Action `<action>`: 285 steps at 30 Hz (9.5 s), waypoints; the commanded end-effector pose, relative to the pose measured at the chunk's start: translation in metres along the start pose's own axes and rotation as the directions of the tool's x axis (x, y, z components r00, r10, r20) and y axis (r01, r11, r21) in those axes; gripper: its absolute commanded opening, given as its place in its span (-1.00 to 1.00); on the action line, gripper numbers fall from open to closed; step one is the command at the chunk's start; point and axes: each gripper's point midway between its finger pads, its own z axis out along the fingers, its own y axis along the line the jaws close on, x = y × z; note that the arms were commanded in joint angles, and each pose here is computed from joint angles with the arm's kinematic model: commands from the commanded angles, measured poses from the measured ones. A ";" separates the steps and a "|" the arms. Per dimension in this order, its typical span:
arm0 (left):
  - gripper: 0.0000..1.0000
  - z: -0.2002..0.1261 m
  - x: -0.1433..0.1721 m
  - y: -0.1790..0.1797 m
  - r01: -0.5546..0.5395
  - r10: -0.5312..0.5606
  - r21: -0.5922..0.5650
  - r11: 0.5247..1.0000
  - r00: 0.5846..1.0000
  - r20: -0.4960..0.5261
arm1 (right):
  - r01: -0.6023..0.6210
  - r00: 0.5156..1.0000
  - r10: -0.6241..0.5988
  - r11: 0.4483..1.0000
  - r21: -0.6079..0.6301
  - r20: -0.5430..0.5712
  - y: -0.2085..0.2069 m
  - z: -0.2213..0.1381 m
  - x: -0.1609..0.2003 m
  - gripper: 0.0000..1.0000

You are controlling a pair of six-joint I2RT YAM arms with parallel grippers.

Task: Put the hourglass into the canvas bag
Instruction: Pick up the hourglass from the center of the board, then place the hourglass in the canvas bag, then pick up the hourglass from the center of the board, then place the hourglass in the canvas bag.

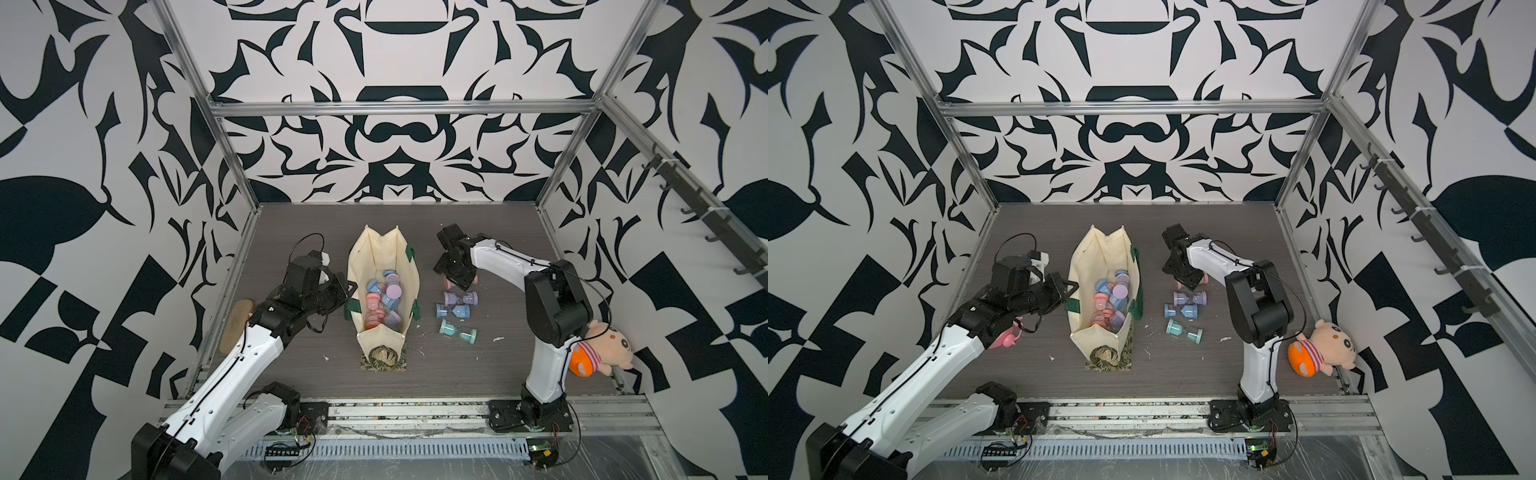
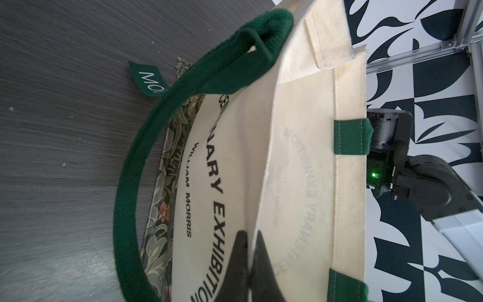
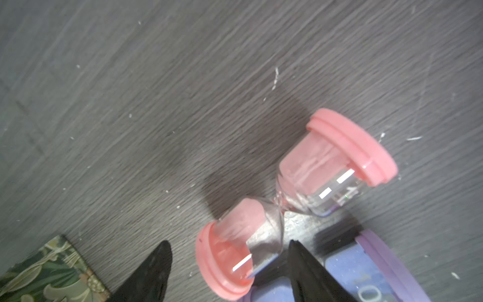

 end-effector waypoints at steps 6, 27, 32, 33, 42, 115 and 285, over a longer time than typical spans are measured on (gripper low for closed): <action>-1.00 0.001 -0.006 -0.010 -0.028 0.027 -0.025 0.999 0.999 -0.032 | -0.099 0.993 0.101 0.994 0.035 -0.054 -0.014 0.008 0.000 0.24; -0.87 0.007 -0.002 -0.007 0.031 -0.033 -0.037 0.999 0.998 -0.057 | 0.074 0.996 -0.072 0.996 0.039 -0.049 -0.011 -0.003 -0.007 -0.75; -0.79 0.003 -0.007 -0.006 0.057 -0.058 -0.049 0.997 0.998 -0.022 | 0.186 0.983 -0.185 0.981 -0.047 0.014 0.000 -0.046 -0.018 -1.00; -0.78 0.001 -0.009 -0.007 0.060 -0.061 -0.053 0.997 0.998 -0.015 | 0.204 0.979 -0.202 0.977 -0.062 0.028 0.001 -0.055 -0.020 -1.00; -0.78 -0.002 -0.015 -0.007 0.092 -0.091 -0.074 0.993 0.996 0.013 | 0.392 0.915 -0.350 0.887 -0.243 0.199 0.028 -0.185 -0.001 -1.00; -0.70 0.000 -0.017 -0.003 0.054 -0.053 -0.089 0.995 0.998 0.016 | 0.419 0.896 -0.380 0.894 -0.155 0.230 -0.012 -0.212 0.045 0.31; -0.91 0.001 -0.017 -0.005 0.039 -0.038 -0.072 0.997 0.999 0.017 | 0.563 0.796 -0.457 0.799 -0.210 0.395 0.047 -0.274 0.076 0.30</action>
